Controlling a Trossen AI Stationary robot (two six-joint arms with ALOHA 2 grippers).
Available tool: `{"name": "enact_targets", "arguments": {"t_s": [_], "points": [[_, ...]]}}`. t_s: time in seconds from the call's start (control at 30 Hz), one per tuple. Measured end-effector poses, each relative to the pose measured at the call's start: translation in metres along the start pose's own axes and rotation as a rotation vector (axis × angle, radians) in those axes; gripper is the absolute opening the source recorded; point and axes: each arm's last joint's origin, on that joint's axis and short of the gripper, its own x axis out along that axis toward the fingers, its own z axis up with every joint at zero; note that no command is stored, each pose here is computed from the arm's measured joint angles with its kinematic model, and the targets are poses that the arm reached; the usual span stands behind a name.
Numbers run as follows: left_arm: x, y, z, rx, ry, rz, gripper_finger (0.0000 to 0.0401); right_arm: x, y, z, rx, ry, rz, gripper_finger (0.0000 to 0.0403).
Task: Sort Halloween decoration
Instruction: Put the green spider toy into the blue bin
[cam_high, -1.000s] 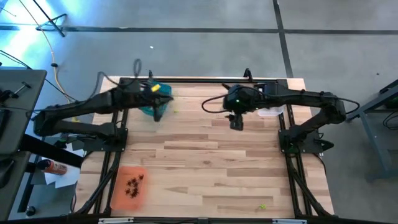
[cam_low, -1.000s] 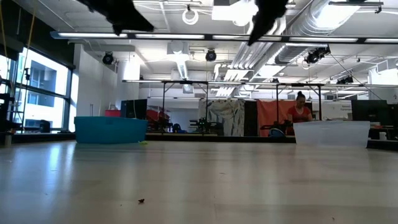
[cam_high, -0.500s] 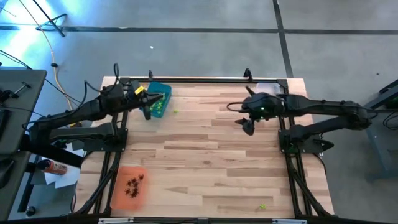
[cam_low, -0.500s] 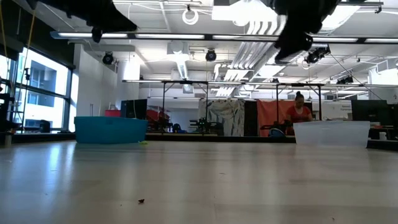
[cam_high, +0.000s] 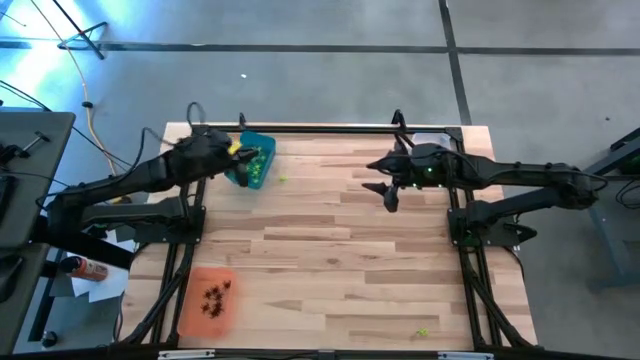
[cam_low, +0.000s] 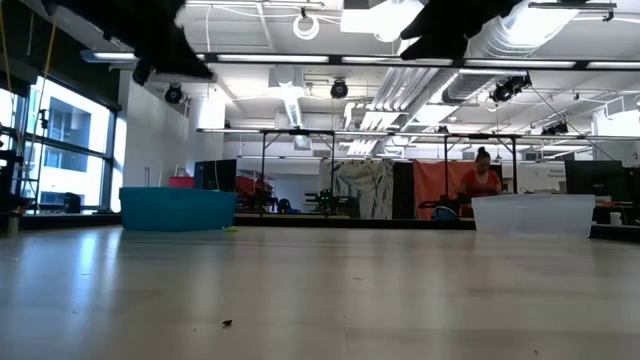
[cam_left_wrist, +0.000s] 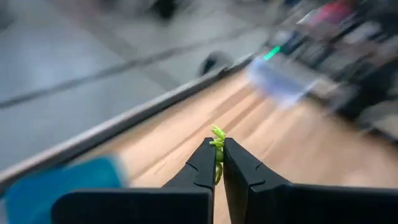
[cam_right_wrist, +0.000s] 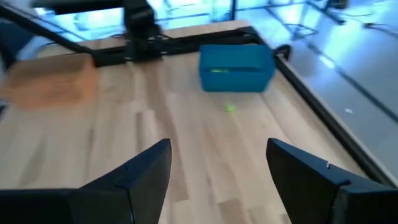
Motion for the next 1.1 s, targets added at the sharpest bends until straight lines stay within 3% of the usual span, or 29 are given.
{"name": "enact_targets", "arguments": {"t_s": [0.2, 0.4, 0.67, 0.93, 1.1], "points": [[0.03, 0.023, 0.008, 0.023, 0.284, 0.236, 0.0, 0.004, -0.003, 0.001, 0.0, -0.011, -0.112, 0.0259], [0.08, 0.062, 0.004, 0.03, 0.629, 0.408, 0.0, 0.009, -0.003, 0.0, 0.016, -0.007, -0.118, 0.0259], [0.133, 0.095, -0.033, -0.008, 0.925, 0.473, 0.0, 0.023, -0.002, -0.006, 0.13, 0.044, -0.126, 0.0259], [0.154, 0.103, -0.06, 0.028, 1.064, 0.461, 0.0, 0.042, -0.001, -0.013, 0.184, 0.09, -0.132, 0.0259], [0.157, 0.104, -0.063, 0.046, 1.072, 0.45, 0.0006, 0.046, -0.001, -0.015, 0.169, 0.098, -0.126, 0.0259]]}}
